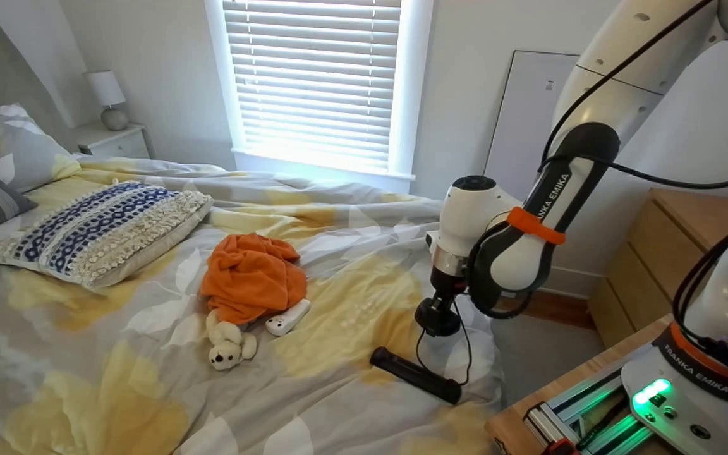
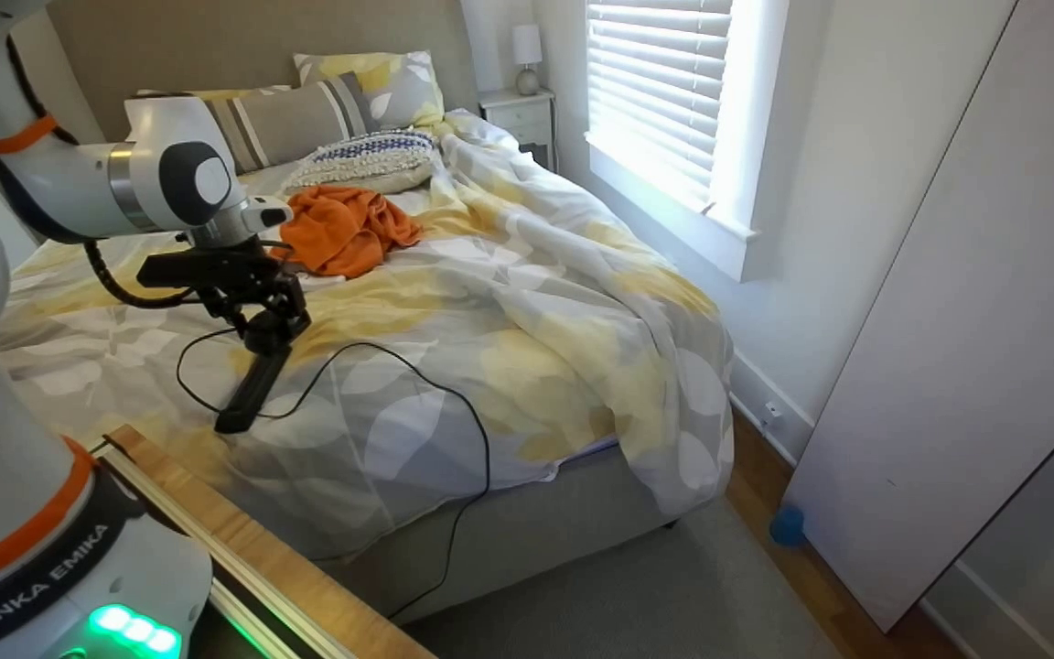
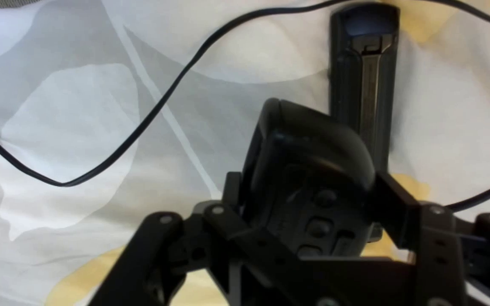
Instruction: Move the black clock cable to the right side of the bed, pick up the digital clock and place it on the left side of the bed
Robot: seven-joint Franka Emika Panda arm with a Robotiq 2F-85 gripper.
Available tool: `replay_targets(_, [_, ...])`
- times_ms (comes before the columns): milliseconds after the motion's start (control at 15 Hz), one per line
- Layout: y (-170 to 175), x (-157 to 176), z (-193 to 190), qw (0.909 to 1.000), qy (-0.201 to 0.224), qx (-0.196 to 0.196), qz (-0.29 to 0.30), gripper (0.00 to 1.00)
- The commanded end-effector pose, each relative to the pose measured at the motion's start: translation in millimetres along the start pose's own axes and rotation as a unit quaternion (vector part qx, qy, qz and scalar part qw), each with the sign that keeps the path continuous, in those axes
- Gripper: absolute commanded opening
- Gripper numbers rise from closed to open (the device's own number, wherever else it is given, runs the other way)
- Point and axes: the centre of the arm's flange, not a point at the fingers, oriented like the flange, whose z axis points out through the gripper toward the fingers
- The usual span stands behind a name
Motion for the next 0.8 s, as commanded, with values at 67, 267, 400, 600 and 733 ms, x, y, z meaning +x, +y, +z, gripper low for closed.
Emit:
replay_targets(67, [0, 0, 0, 1.0000, 0.000, 0.000, -0.001, 0.51])
replay_targets(267, [-49, 7, 18, 0.9946, -0.033, 0.014, -0.098, 0.51])
replay_targets(400, [-88, 5, 29, 0.9880, -0.035, 0.028, -0.148, 0.51])
replay_targets(600, [-134, 5, 42, 0.9724, -0.036, 0.027, -0.229, 0.51])
replay_targets(733, [-158, 8, 48, 0.9590, -0.033, 0.019, -0.281, 0.51])
